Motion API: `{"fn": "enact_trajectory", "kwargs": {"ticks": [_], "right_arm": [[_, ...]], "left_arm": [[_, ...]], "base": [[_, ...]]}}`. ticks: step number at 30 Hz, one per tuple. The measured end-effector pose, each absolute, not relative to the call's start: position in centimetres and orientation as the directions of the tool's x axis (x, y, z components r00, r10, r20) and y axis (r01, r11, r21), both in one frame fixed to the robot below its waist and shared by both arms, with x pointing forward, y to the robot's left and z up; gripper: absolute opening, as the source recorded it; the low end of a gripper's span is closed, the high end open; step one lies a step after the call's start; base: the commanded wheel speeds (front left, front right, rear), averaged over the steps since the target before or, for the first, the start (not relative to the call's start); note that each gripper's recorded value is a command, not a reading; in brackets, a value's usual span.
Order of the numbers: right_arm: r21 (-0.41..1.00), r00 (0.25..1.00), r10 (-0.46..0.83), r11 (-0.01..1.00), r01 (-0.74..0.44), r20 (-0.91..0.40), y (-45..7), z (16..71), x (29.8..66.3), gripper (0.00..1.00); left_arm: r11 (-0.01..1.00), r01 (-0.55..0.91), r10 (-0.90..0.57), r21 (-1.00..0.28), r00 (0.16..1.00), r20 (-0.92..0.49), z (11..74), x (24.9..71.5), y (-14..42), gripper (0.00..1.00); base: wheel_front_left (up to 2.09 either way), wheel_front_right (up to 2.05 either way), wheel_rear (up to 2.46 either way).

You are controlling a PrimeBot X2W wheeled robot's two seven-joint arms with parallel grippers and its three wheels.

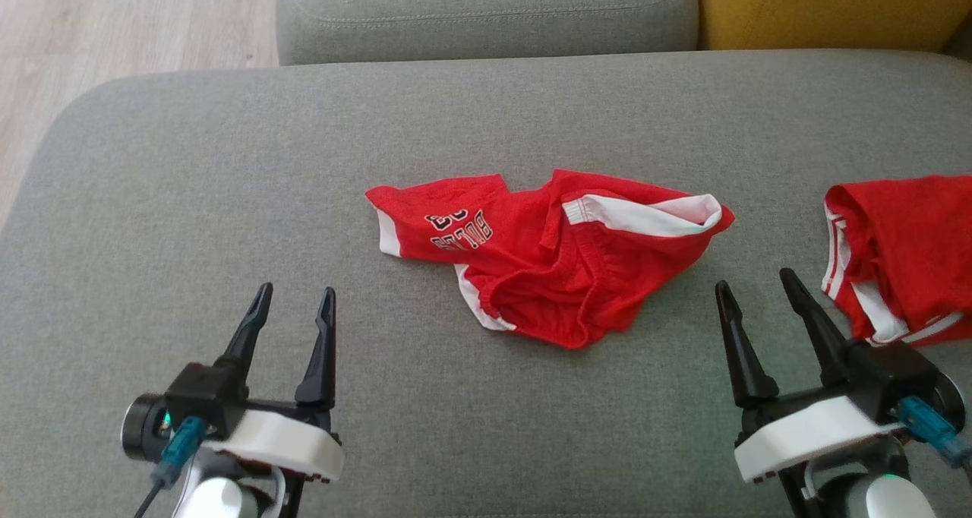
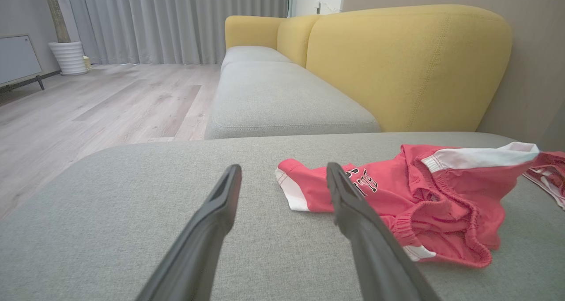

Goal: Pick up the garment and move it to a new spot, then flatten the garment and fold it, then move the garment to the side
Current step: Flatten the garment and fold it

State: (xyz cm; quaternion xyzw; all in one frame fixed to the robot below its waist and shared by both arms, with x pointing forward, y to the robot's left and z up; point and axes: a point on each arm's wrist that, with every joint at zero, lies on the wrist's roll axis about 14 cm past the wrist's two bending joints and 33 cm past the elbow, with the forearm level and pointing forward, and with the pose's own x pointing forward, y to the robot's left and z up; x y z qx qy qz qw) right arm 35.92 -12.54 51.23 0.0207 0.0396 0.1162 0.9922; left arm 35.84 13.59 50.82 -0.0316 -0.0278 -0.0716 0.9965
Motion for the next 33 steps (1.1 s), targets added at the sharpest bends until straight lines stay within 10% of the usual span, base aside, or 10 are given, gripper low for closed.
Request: {"fn": "enact_trajectory", "kwargs": {"ticks": [10, 27, 28, 30, 33], "right_arm": [[0.076, 0.950, 0.274, 0.961, -0.265, -0.151, -11.1, 49.1, 36.3, 1.00], [0.174, 0.643, 0.638, 0.754, -0.633, -0.425, 2.9, 39.4, 36.6, 1.00], [0.174, 0.643, 0.638, 0.754, -0.633, -0.425, 2.9, 39.4, 36.6, 0.87], [0.181, 0.627, 0.648, 0.744, -0.643, -0.432, 3.4, 39.1, 36.8, 0.00], [0.191, 0.623, 0.653, 0.740, -0.644, -0.430, 3.6, 39.1, 37.0, 0.00]], "left_arm": [[0.989, 0.132, -0.129, -0.061, 0.990, 0.049, 50.5, 35.8, 13.9, 1.00], [0.997, 0.034, -0.034, -0.074, 0.999, 0.000, 48.9, 36.3, 16.6, 1.00], [0.997, 0.034, -0.034, -0.074, 0.999, 0.000, 48.9, 36.3, 16.6, 1.00], [0.997, 0.028, -0.028, -0.071, 1.000, -0.002, 48.8, 36.5, 16.8, 1.00], [0.997, 0.028, -0.029, -0.073, 1.000, -0.003, 48.8, 36.6, 16.8, 1.00]], "base": [[0.00, 0.00, 0.00], [0.00, 0.00, 0.00], [0.00, 0.00, 0.00], [0.00, 0.00, 0.00], [0.00, 0.00, 0.00]]}}
